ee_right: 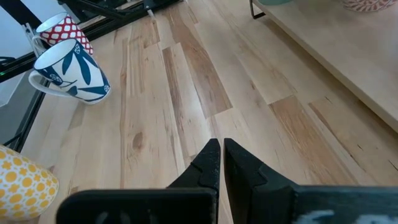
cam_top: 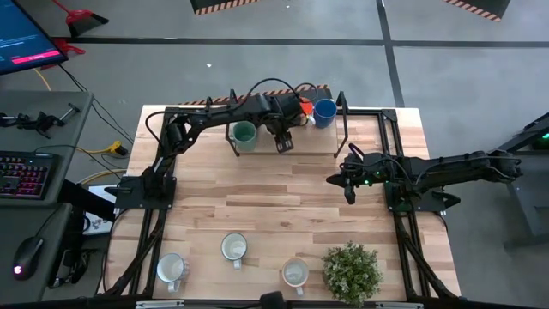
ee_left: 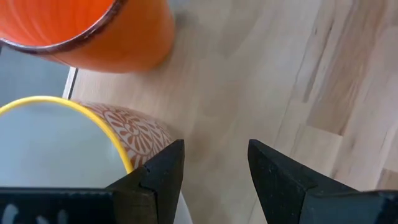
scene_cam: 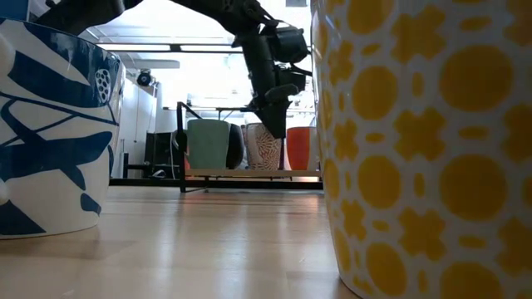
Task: Place coffee mugs
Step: Put the orange pattern mug on the shelf
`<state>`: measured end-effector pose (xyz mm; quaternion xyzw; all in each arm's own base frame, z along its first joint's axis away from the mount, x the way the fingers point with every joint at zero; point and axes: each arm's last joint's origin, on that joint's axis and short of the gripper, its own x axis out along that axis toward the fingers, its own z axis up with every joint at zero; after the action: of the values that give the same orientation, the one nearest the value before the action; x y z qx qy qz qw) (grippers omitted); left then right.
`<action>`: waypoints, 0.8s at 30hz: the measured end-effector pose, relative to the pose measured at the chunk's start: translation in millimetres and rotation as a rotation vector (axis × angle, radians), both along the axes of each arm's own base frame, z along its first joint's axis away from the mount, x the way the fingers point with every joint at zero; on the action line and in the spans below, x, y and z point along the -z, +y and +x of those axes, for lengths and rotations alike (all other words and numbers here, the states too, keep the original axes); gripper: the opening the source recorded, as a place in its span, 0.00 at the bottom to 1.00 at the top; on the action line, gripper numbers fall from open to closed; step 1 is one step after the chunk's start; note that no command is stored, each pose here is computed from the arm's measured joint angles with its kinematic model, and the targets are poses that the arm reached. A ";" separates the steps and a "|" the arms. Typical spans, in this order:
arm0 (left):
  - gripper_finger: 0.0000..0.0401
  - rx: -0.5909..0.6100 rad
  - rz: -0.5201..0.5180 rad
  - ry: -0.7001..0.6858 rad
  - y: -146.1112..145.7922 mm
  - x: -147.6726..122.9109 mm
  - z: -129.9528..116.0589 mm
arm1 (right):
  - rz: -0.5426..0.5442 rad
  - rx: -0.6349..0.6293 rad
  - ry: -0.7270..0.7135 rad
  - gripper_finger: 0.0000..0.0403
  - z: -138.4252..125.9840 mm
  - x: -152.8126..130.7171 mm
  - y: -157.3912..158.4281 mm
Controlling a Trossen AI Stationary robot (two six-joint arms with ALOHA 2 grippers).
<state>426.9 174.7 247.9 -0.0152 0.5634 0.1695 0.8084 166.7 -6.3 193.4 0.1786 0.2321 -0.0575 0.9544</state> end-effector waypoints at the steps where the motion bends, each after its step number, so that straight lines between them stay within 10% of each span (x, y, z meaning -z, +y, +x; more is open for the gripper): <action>1: 0.42 -0.005 -0.003 -0.001 -0.1 0.0 -0.1 | 0.000 0.000 0.000 0.01 0.0 0.0 0.0; 24: 0.42 -0.021 0.054 0.121 -7.1 2.2 -6.6 | 0.000 0.000 0.001 0.01 0.0 0.1 0.0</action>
<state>420.3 167.6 245.7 0.0109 0.6063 0.1939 0.7712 166.7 -6.3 193.3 0.1786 0.2324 -0.0575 0.9543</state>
